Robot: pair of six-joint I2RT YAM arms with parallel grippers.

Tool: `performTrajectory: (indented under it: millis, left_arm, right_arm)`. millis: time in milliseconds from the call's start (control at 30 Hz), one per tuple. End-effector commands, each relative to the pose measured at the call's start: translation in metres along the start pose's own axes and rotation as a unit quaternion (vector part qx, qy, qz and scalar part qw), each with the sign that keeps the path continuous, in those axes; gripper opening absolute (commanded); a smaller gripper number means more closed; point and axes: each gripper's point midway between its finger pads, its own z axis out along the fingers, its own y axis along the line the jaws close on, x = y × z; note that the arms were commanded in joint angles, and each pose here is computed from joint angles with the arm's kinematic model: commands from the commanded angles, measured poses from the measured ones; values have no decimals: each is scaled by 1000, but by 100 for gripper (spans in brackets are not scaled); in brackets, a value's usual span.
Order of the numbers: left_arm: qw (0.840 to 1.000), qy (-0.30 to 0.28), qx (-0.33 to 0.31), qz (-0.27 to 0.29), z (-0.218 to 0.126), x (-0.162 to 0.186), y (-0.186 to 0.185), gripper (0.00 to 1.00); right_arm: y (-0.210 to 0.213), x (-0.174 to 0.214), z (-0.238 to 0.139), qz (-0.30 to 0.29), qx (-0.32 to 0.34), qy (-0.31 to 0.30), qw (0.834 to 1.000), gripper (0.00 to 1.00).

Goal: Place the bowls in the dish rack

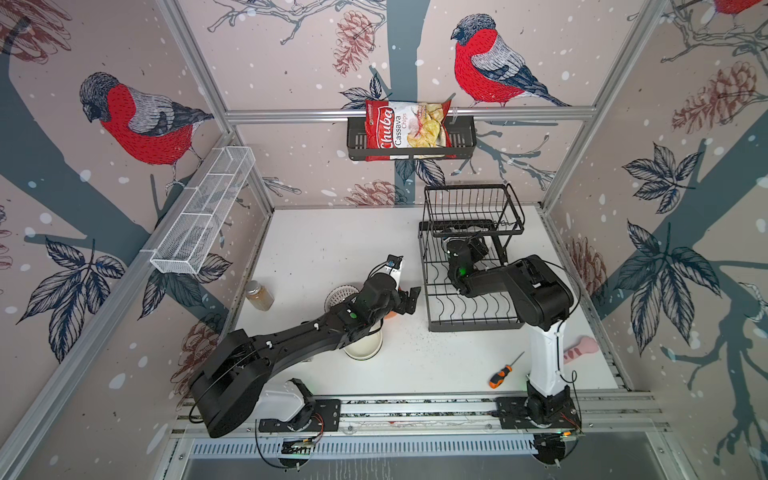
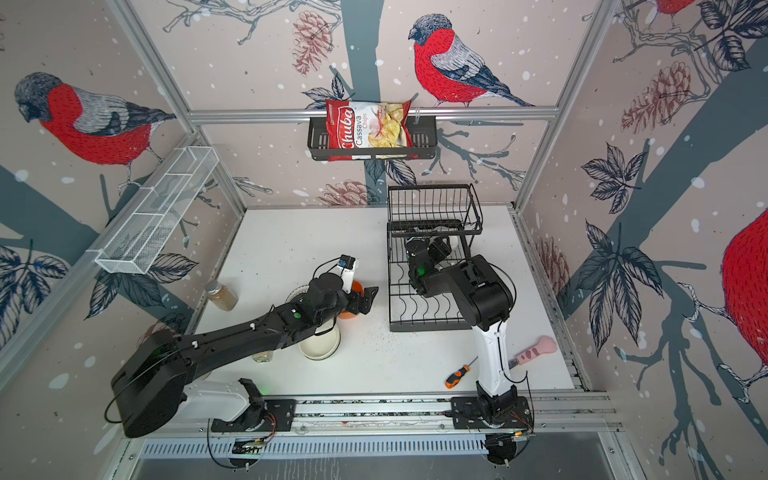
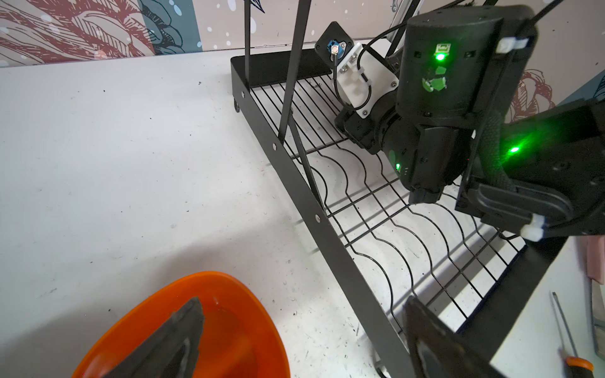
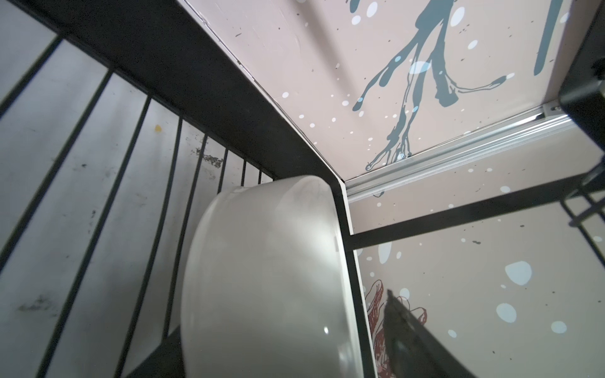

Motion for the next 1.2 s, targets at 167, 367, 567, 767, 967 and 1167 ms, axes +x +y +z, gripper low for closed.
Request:
performTrajectory:
  millis: [167, 367, 567, 767, 967, 1167]
  left_arm:
    - [1000, 3, -7, 7, 0, 0, 3, 94]
    - [1000, 4, -10, 8, 0, 2, 4, 94]
    - [1000, 3, -11, 8, 0, 0, 4, 94]
    - [1000, 3, -12, 10, 1, 1, 4, 94]
    - [1000, 4, -13, 9, 1, 2, 5, 94]
    - [1000, 5, -14, 9, 1, 2, 5, 94]
  right_arm:
    - [8, -4, -3, 32, -34, 1, 999, 84]
    - [12, -1, -2, 35, -41, 5, 999, 84]
    - [13, 0, -6, 46, -51, 2, 998, 86]
    - [12, -3, -8, 53, -54, -1, 997, 87]
    - [12, -7, -11, 58, -62, -8, 996, 92]
    - [13, -9, -11, 66, -67, -8, 996, 92]
